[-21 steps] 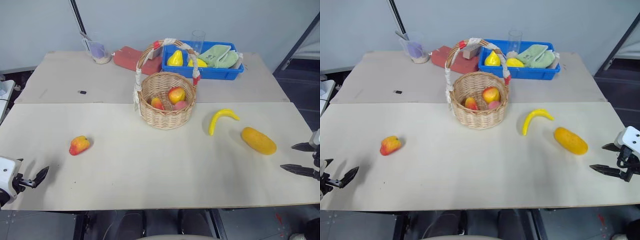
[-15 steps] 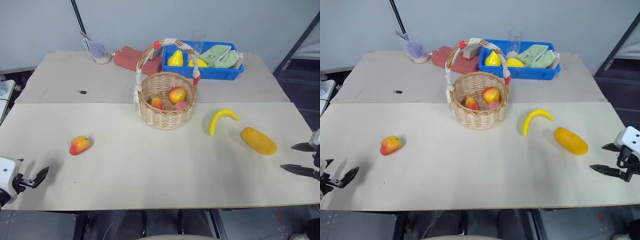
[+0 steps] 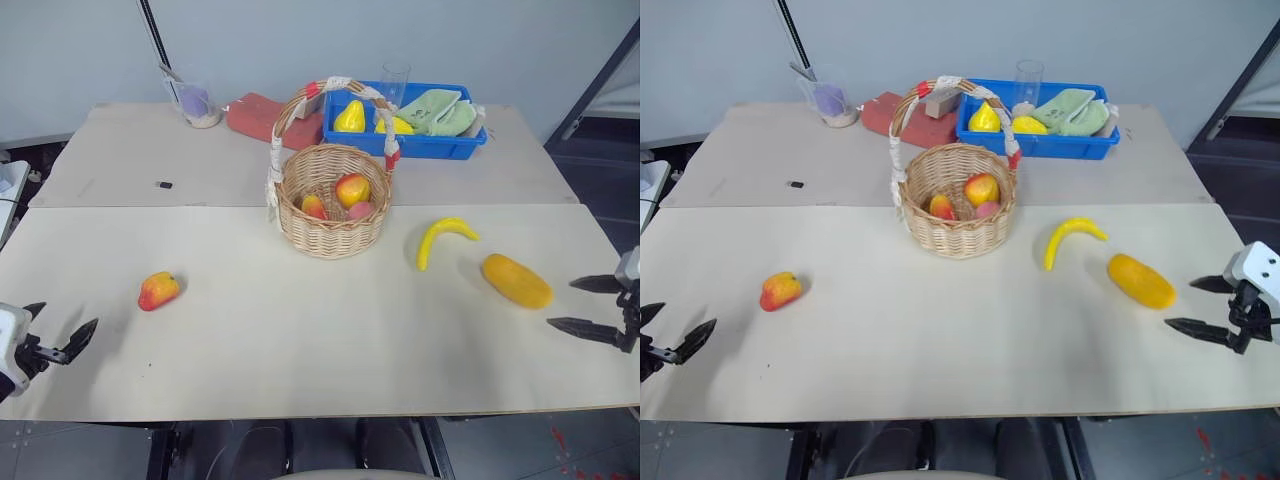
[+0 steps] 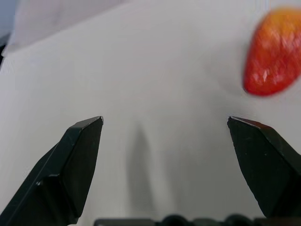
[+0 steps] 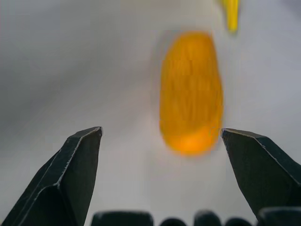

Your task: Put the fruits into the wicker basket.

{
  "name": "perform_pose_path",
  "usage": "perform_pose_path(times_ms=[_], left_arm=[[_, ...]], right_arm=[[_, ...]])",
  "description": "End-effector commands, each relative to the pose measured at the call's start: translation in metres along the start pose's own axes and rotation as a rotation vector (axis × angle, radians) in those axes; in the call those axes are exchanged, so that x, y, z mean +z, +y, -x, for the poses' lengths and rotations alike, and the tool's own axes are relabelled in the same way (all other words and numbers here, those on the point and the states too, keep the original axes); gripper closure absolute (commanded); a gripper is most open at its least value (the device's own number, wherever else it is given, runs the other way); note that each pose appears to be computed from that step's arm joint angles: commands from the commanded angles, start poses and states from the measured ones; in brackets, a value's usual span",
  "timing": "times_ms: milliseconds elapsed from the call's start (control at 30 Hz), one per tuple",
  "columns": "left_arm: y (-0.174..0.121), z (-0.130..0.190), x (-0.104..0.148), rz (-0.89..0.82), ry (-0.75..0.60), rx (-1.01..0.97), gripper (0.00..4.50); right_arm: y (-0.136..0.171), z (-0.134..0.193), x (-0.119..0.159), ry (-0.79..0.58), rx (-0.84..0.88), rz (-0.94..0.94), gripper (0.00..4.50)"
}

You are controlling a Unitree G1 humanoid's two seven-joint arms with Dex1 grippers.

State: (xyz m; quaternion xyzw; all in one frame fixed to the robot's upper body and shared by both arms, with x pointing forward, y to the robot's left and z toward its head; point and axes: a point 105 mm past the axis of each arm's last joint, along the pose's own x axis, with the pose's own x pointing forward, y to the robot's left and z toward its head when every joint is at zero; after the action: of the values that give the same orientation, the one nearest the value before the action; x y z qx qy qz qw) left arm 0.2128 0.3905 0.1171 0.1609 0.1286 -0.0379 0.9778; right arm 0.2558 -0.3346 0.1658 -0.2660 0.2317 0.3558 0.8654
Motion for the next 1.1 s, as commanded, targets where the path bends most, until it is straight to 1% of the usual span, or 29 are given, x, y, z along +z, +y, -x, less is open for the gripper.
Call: perform_pose_path(times_ms=[33,100,233,400,500,833,1000,1100], left_arm=[[-0.011,-0.004,0.014,0.083,-0.057,-0.036,0.0],[-0.02,-0.009,0.018,0.115,-0.065,-0.078,0.0],[-0.045,-0.02,0.032,0.124,-0.075,-0.206,0.0],[-0.053,-0.031,0.041,0.091,-0.084,-0.254,0.0],[-0.056,-0.044,0.04,0.061,-0.076,-0.272,0.0],[-0.067,-0.069,0.034,0.023,-0.051,-0.336,0.0],[-0.07,-0.075,0.031,0.011,-0.05,-0.342,0.0],[-0.069,-0.08,0.028,-0.001,-0.052,-0.319,0.84]], right_arm=[[0.011,-0.007,0.048,-0.129,0.06,0.092,0.04],[0.024,-0.014,0.066,-0.174,0.117,0.12,0.04],[0.057,-0.028,0.104,-0.258,0.272,0.199,0.04],[0.087,-0.037,0.142,-0.374,0.406,0.248,0.04],[0.101,-0.045,0.163,-0.447,0.468,0.303,0.04],[0.116,-0.051,0.189,-0.543,0.533,0.39,0.04],[0.116,-0.053,0.191,-0.553,0.531,0.391,0.04],[0.112,-0.053,0.19,-0.552,0.506,0.391,0.0]])
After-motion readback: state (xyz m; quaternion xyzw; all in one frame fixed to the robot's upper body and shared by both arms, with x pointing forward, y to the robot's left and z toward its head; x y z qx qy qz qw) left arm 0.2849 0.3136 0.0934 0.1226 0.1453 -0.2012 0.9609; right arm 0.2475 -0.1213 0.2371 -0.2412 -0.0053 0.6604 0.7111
